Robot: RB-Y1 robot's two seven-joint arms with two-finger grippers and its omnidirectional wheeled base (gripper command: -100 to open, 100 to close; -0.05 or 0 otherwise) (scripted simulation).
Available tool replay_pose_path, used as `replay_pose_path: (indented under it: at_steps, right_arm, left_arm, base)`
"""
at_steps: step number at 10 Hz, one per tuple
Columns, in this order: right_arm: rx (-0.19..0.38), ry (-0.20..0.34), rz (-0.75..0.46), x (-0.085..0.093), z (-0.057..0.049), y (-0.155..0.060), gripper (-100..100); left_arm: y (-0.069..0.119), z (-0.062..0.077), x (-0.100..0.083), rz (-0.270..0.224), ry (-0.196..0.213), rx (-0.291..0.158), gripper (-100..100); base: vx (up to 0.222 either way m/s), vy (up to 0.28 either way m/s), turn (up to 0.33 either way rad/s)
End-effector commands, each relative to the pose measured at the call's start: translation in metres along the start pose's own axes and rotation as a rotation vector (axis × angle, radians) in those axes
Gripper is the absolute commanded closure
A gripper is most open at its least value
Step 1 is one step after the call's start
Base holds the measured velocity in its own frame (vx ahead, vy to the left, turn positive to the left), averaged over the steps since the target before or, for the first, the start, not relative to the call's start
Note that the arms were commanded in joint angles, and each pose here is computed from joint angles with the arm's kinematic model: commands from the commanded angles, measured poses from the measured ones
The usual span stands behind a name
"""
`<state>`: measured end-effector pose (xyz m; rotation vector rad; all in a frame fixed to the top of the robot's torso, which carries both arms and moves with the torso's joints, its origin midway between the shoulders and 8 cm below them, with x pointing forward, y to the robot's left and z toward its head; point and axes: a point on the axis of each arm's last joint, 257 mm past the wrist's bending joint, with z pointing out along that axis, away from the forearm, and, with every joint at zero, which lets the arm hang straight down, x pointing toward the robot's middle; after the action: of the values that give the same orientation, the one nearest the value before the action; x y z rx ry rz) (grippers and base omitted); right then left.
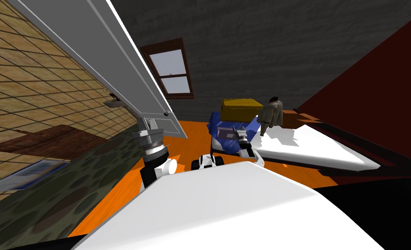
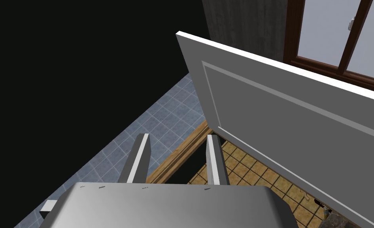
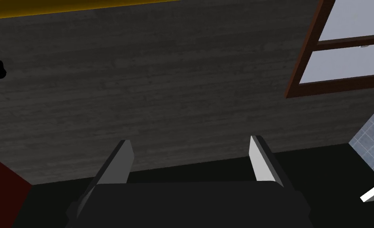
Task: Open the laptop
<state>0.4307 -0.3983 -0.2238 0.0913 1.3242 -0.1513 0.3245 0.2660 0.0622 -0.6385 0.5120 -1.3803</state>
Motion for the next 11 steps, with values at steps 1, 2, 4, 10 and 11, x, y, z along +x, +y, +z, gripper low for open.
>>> replay_pose_path:
  at_steps: [1, 2, 4, 10, 11]
  right_arm:
    - [0.010, 0.019, -0.081, 0.014, 0.000, -0.006, -100]
    - [0.013, 0.032, -0.109, 0.020, -0.002, -0.008, -100]
    - [0.018, 0.041, -0.158, 0.028, -0.002, -0.010, -100]
    - [0.027, 0.095, -0.305, 0.058, -0.008, -0.016, -100]
    - [0.029, 0.109, -0.339, 0.068, -0.009, -0.018, -100]
  left_arm:
    - [0.000, 0.000, 0.000, 0.000, 0.000, 0.000, 0]
    - [0.000, 0.000, 0.000, 0.000, 0.000, 0.000, 0]
    - [0.000, 0.000, 0.000, 0.000, 0.000, 0.000, 0]
    - [0.000, 0.000, 0.000, 0.000, 0.000, 0.000, 0]
    - [0.000, 0.000, 0.000, 0.000, 0.000, 0.000, 0]
  base:
    - [0.035, 0.118, -0.034]
    - [0.030, 0.107, -0.017]
    - [0.025, 0.053, -0.012]
    - [0.031, 0.077, -0.019]
    - [0.020, 0.051, -0.025]
